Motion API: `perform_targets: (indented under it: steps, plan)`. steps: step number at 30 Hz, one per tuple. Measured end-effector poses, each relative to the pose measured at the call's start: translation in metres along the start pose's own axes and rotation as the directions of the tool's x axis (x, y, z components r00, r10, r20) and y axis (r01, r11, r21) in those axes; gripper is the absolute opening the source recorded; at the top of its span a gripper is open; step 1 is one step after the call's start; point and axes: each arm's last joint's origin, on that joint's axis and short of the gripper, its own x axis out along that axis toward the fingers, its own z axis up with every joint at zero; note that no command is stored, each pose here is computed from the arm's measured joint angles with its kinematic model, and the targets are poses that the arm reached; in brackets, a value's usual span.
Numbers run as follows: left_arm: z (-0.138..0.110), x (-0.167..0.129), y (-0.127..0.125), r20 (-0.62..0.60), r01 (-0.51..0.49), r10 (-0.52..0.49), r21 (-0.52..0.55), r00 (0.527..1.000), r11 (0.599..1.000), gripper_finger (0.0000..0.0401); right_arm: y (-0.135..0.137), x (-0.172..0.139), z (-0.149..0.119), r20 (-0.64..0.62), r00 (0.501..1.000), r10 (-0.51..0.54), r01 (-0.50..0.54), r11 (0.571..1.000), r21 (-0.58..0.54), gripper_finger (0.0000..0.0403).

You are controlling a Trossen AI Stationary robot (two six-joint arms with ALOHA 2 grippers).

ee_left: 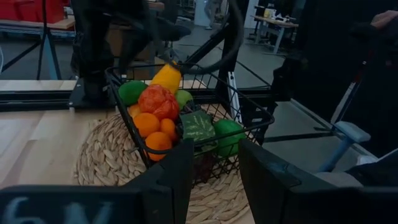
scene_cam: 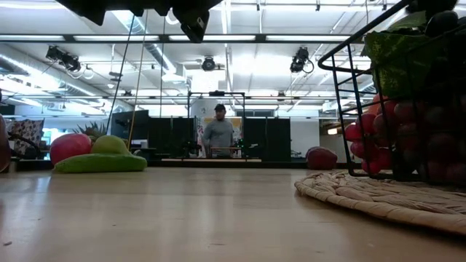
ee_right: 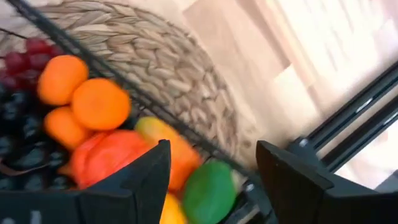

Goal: Build produce basket
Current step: Adjust the black wire basket

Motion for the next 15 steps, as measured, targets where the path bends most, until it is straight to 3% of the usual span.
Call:
perform_targets:
  steps: [11, 15]
  plan:
    - [-0.001, 0.000, 0.000, -0.006, -0.001, 0.001, 0.000, 1.000, 1.000, 0.0132, -0.024, 0.008, 0.036, 0.130, 0.983, -0.130, 0.144, 0.985, -0.098, 0.0221]
    - [-0.001, 0.000, 0.000, -0.008, -0.001, 0.001, -0.001, 1.000, 1.000, 0.0132, -0.029, 0.021, 0.038, 0.069, 0.985, -0.159, 0.168, 0.975, -0.145, 0.0216]
